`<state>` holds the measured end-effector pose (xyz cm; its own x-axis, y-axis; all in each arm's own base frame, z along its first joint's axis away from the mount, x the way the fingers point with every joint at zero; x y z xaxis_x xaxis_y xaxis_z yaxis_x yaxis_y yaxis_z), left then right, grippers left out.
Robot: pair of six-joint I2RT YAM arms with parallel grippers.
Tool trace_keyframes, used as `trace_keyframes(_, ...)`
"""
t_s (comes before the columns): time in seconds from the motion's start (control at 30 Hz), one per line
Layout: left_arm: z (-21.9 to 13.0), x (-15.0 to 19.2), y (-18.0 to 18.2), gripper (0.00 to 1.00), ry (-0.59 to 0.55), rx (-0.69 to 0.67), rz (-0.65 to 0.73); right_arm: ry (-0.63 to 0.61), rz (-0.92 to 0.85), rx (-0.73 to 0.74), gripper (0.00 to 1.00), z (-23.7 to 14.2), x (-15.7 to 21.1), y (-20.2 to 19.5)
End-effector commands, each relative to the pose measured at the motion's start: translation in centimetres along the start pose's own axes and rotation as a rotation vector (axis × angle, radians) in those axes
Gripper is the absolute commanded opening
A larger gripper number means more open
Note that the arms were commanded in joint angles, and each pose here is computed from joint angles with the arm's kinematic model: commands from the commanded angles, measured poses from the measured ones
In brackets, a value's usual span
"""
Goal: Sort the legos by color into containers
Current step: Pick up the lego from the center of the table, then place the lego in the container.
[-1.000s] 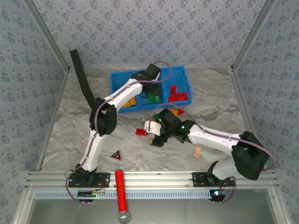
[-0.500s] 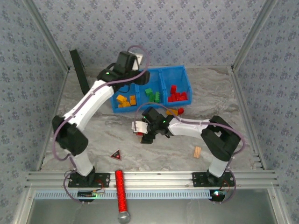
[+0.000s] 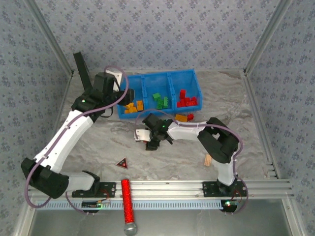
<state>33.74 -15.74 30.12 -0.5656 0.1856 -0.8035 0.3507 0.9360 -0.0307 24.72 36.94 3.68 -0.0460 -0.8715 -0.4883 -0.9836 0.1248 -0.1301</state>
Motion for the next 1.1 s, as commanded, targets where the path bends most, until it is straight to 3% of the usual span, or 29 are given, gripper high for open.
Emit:
trace_keyframes(0.0,-2.0,0.2,0.9,0.67,-0.019,-0.026,-0.009,0.045,0.011,0.031,0.56,0.4,0.0,-0.6)
trace_keyframes(0.2,-3.4,2.1,2.0,0.67,0.019,-0.062,-0.005,0.046,0.023,0.082,0.29,0.1,-0.5,-1.5)
trace_keyframes(0.33,-4.2,3.8,2.5,0.68,0.028,-0.072,-0.001,0.0,0.028,0.126,0.23,-1.6,-1.6,-2.5)
trace_keyframes(0.6,-6.5,5.6,4.1,0.71,0.034,-0.113,0.018,-0.281,0.159,0.222,0.21,-11.9,-4.7,-8.0)
trace_keyframes(0.93,-6.7,7.8,3.8,0.72,0.075,-0.092,-0.01,-0.281,0.454,0.525,0.2,-18.9,2.5,-18.7)
trace_keyframes(1.07,-6.7,8.4,3.8,0.72,0.096,-0.091,-0.027,-0.268,0.592,0.6,0.2,-20.1,4.9,-22.1)
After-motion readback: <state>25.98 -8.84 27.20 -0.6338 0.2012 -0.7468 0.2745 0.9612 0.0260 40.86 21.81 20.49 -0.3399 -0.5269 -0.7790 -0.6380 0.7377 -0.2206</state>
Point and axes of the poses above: each hand's point on the last joint's axis, 136 mm out from that joint toward the fingers, its own z axis out along the fingers, its own y axis along the line the jaws close on, x = y × z, the point moved 1 cm from there along -z, back along the fingers, and after that the axes turned 10 degrees about z, right-handed, at the moved point
